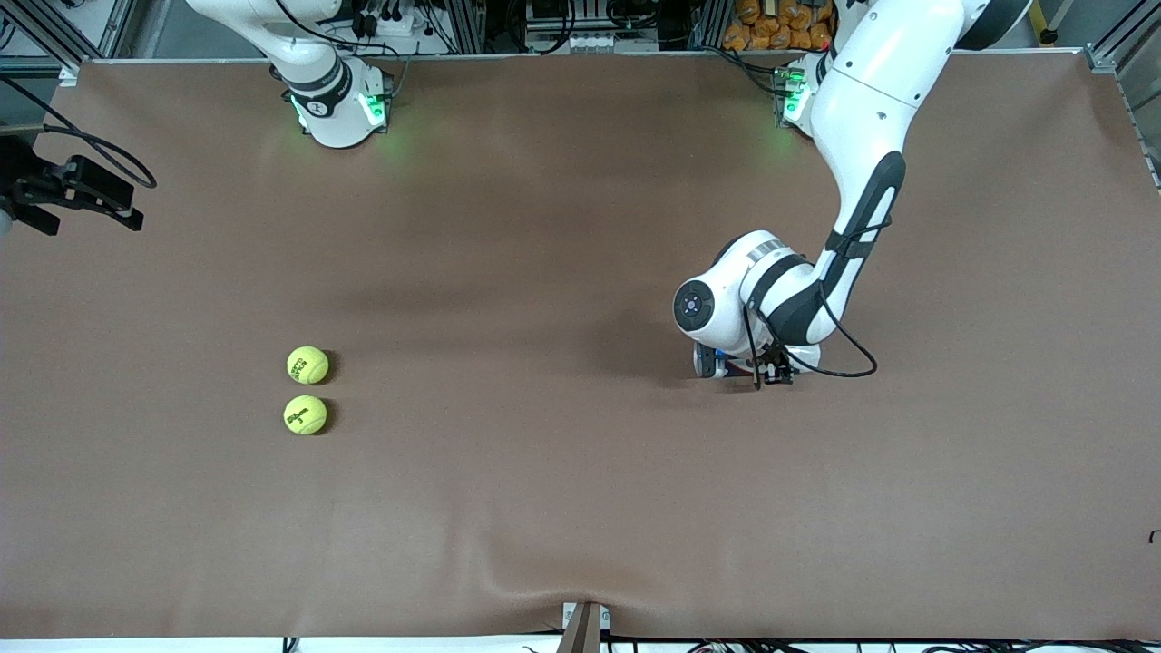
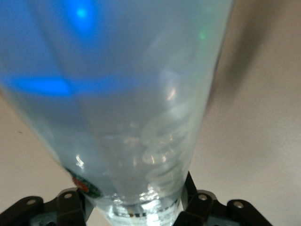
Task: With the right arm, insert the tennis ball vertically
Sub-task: 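Carry the upright tube toward the tennis balls with the left gripper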
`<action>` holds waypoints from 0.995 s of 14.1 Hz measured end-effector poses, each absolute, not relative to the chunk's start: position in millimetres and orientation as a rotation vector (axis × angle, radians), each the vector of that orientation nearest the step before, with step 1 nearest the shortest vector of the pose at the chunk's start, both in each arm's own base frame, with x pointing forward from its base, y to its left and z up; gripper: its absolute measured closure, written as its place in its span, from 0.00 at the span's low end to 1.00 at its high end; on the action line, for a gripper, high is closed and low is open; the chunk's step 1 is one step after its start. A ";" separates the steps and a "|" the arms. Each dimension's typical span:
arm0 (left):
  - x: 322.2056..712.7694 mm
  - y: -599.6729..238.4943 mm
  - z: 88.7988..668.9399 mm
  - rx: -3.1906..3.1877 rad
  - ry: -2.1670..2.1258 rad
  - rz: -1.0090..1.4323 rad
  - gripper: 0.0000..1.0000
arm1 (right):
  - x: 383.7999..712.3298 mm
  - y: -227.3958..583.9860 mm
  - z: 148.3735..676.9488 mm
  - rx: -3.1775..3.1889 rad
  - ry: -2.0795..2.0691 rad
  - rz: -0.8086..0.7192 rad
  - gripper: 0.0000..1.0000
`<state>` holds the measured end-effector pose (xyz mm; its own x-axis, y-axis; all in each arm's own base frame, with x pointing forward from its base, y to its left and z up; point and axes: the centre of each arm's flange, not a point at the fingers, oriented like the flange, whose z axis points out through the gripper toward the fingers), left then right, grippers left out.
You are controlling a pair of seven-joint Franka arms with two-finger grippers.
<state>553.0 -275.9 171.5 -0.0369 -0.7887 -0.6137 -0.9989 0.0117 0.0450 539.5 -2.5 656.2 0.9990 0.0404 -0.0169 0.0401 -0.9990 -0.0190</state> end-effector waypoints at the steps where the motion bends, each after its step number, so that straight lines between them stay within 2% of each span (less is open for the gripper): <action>1: 554.9 -285.1 178.3 -1.845 1.882 0.646 0.27 | 539.5 -2.5 656.2 -3.122 -0.063 0.027 0.00; 7: 546.9 -408.0 254.9 -2.226 1.847 0.286 0.27 | 539.5 -2.5 656.0 -3.122 -0.063 0.028 0.00; 14: 518.7 -517.9 295.4 -2.688 1.579 -0.363 0.27 | 539.5 -2.6 655.8 -3.122 -0.063 0.029 0.00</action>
